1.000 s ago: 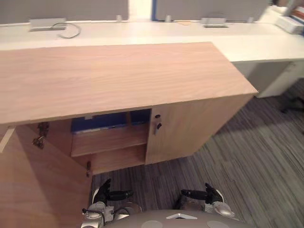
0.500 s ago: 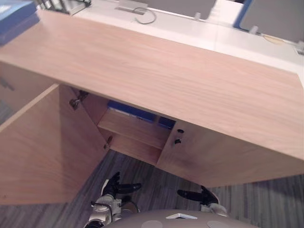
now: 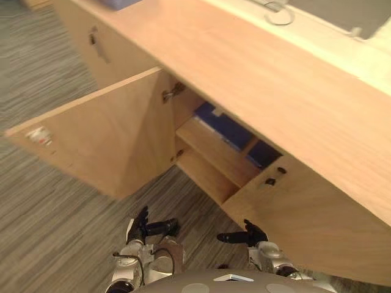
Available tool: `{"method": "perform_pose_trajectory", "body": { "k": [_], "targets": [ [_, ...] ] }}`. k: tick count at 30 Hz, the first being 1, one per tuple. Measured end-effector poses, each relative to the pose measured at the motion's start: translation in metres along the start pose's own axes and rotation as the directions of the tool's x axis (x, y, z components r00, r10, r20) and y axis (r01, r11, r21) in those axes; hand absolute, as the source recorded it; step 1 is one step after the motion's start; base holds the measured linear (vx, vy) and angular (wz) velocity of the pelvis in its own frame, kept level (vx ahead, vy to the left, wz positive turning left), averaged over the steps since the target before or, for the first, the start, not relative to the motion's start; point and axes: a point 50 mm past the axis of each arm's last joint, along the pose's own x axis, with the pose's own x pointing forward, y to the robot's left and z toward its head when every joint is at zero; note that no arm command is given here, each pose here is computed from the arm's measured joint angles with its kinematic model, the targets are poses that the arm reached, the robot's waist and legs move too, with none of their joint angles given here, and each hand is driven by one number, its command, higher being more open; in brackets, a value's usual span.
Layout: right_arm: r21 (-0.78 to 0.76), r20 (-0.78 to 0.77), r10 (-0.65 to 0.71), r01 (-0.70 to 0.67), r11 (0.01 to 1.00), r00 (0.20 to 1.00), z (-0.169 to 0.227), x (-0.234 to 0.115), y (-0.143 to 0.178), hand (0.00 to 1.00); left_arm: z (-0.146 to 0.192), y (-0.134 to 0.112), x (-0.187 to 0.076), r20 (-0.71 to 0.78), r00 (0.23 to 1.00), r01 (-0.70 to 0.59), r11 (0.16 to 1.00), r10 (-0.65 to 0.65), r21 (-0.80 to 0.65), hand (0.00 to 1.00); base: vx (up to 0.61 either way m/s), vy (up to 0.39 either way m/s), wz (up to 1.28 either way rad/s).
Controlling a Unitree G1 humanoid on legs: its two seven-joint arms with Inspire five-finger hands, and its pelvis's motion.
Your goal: Walk over to the cabinet, pick up the folder, carry it to the office cabinet, place the folder inside the office cabinet, then close the office cabinet door
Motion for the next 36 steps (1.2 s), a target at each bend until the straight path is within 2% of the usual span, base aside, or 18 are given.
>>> {"method": "perform_pose_trajectory", "body": {
  "k": [4, 8, 12, 15, 20, 25, 36],
  "targets": [
    [0.007, 0.04, -0.062, 0.062, 0.998, 0.997, 0.009, 0.0, -0.021, 1.0, 0.002, -0.001, -0.001, 0.021, 0.999, 0.026, 0.998, -0.028, 0.06, 1.0, -0.06, 0.118, 1.28],
    [0.076, 0.062, -0.121, 0.116, 0.99, 0.991, 0.001, -0.005, -0.036, 1.0, -0.007, 0.002, -0.002, -0.026, 0.999, 0.022, 0.997, -0.02, 0.069, 1.0, 0.77, 0.249, 1.34],
    [0.145, 0.0, -0.14, 0.139, 0.98, 0.99, -0.023, -0.011, -0.037, 1.0, -0.007, -0.005, -0.002, -0.025, 0.998, 0.056, 0.993, -0.054, 0.1, 1.0, 0.42, 0.147, 1.3],
    [0.168, -0.005, -0.151, 0.15, 0.974, 0.988, -0.023, -0.011, -0.039, 1.0, -0.012, -0.013, -0.003, -0.046, 0.995, 0.09, 0.989, -0.085, 0.119, 1.0, 0.14, 0.08, 0.78],
    [0.17, -0.013, -0.15, 0.15, 0.974, 0.989, -0.024, -0.011, -0.037, 1.0, -0.02, -0.015, -0.005, -0.081, 0.993, 0.089, 0.991, -0.081, 0.099, 1.0, -0.12, 0.074, 0.0],
    [0.137, 0.032, -0.124, 0.119, 0.983, 0.992, -0.014, -0.009, -0.028, 1.0, -0.036, 0.001, -0.008, -0.152, 0.988, 0.01, 0.999, -0.004, 0.044, 1.0, -0.06, 0.08, -0.34],
    [0.145, -0.024, -0.089, 0.091, 0.985, 0.996, -0.034, -0.014, -0.015, 1.0, -0.057, 0.017, -0.017, -0.233, 0.97, -0.062, 0.998, 0.063, 0.012, 1.0, 0.02, 0.034, 0.01]
  ]
}}
